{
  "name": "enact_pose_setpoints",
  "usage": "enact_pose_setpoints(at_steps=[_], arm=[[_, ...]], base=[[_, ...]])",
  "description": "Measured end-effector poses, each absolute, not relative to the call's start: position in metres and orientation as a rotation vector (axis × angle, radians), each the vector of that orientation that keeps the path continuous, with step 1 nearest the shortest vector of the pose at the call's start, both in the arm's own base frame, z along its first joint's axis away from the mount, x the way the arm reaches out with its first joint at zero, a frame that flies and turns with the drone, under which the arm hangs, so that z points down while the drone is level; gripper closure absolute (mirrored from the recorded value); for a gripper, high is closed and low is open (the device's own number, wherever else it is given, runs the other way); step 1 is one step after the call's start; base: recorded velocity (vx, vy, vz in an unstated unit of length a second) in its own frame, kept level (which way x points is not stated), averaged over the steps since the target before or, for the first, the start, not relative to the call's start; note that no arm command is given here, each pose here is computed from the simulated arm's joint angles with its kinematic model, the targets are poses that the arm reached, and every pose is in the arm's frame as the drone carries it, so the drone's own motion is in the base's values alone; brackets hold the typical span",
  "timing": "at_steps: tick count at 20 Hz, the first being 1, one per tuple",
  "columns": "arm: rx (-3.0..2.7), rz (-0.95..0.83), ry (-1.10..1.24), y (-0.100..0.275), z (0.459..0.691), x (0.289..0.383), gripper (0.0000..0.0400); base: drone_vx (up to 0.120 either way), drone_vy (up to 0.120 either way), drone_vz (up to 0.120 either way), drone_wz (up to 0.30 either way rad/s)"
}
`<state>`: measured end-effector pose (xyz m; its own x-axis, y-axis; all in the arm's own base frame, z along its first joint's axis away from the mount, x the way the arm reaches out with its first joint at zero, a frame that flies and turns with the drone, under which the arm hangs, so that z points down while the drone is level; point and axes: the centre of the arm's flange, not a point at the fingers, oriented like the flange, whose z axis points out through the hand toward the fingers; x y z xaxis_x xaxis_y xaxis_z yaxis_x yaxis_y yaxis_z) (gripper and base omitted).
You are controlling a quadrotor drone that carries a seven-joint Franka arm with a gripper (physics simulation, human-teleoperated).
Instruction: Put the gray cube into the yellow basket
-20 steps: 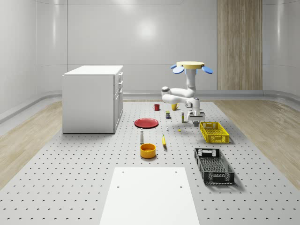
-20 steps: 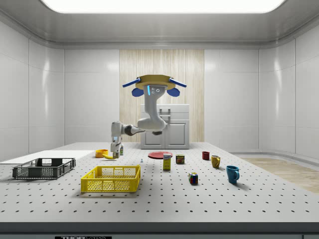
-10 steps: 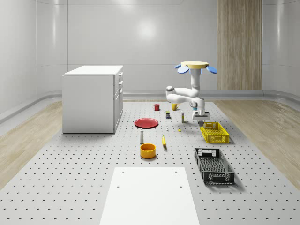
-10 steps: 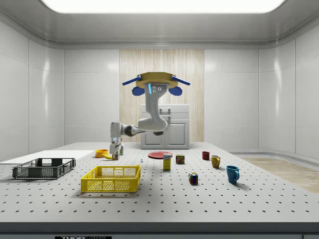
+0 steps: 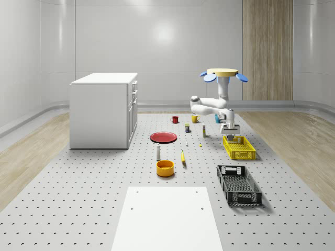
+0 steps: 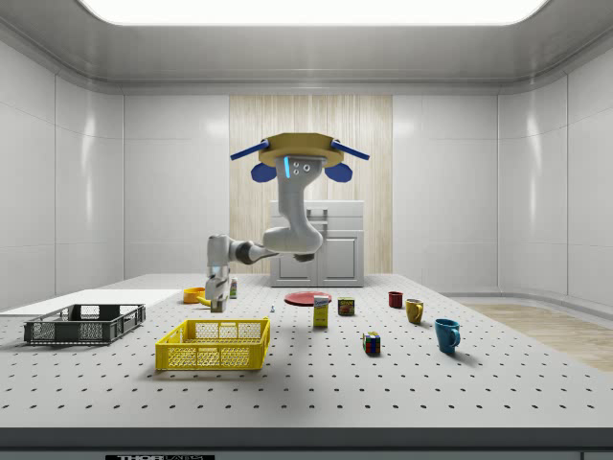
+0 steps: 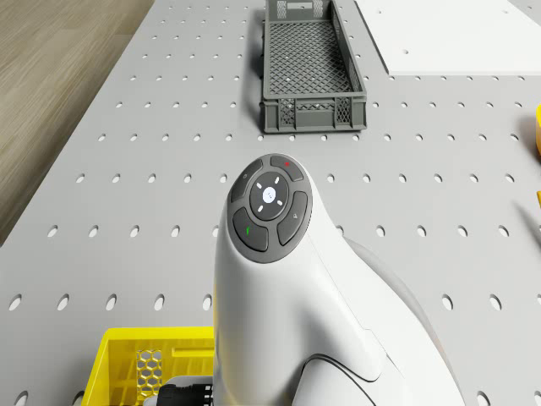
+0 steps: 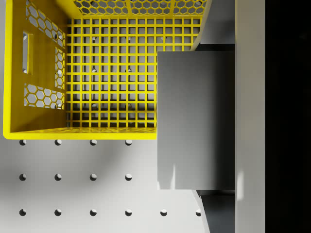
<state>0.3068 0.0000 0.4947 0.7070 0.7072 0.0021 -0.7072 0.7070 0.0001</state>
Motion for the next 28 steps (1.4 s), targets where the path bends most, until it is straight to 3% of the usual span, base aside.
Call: enact_pose_setpoints(at_steps=[4, 14, 21, 24, 28], arm=[[0.001, 0.786, -0.002, 0.0, 0.4947, 0.3068, 0.015], [0.001, 0.786, -0.002, 0.0, 0.4947, 0.3068, 0.015], [0.001, 0.786, -0.002, 0.0, 0.4994, 0.3068, 0.015], [0.001, 0.786, -0.002, 0.0, 0.5011, 0.3068, 0.0077], [0.001, 0.786, -0.002, 0.0001, 0.502, 0.3068, 0.0028]], base=[[0.0, 0.12, -0.02, 0.0], [0.0, 0.116, -0.108, 0.0], [0.0, 0.0, 0.0, 0.0], [0.0, 0.0, 0.0, 0.0], [0.0, 0.0, 0.0, 0.0]])
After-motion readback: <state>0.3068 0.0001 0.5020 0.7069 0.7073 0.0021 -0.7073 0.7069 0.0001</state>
